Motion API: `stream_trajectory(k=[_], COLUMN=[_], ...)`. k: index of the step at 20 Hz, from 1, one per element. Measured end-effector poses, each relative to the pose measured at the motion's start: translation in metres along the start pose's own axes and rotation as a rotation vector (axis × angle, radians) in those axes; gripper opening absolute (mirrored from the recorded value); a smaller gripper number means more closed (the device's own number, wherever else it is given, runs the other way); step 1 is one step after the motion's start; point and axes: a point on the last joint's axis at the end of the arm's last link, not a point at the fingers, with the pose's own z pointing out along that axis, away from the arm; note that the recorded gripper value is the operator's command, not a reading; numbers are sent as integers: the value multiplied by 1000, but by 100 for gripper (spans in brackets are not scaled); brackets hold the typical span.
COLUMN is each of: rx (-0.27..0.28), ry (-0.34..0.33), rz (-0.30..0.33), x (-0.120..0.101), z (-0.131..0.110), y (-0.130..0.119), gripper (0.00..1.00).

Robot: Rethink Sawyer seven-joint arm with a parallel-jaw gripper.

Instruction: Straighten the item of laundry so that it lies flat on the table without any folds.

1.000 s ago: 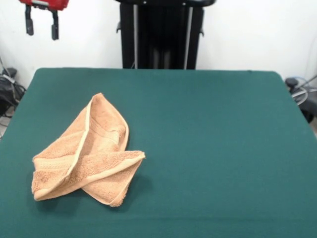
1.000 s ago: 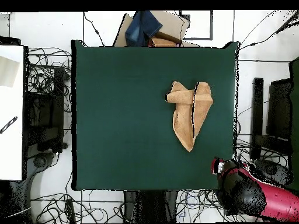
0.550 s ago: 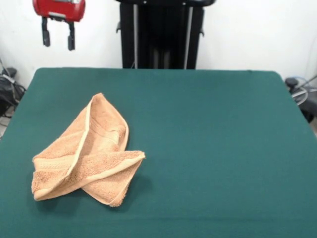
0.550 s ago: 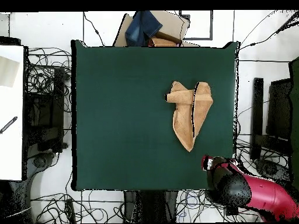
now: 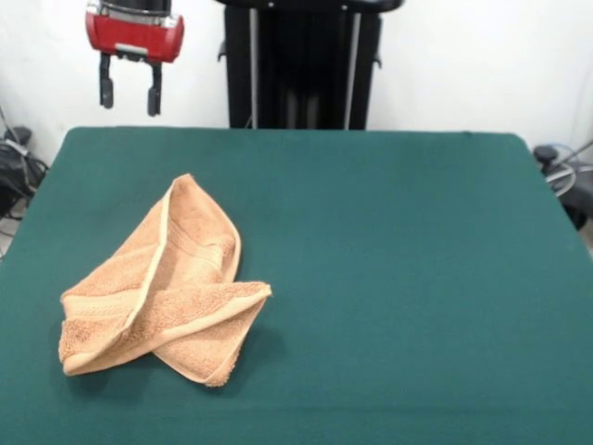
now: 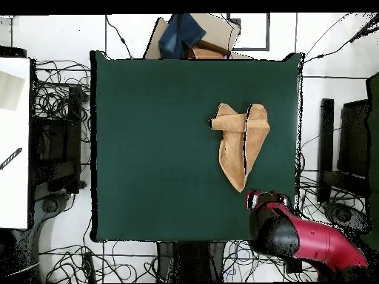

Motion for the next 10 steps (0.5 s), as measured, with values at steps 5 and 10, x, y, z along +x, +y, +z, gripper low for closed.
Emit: stream_trajectory(k=[5,10], rx=[19,65], ry=[16,-27], rz=[29,29], x=[7,9], z=[-1,-2], y=[-6,-10], gripper=[100,100])
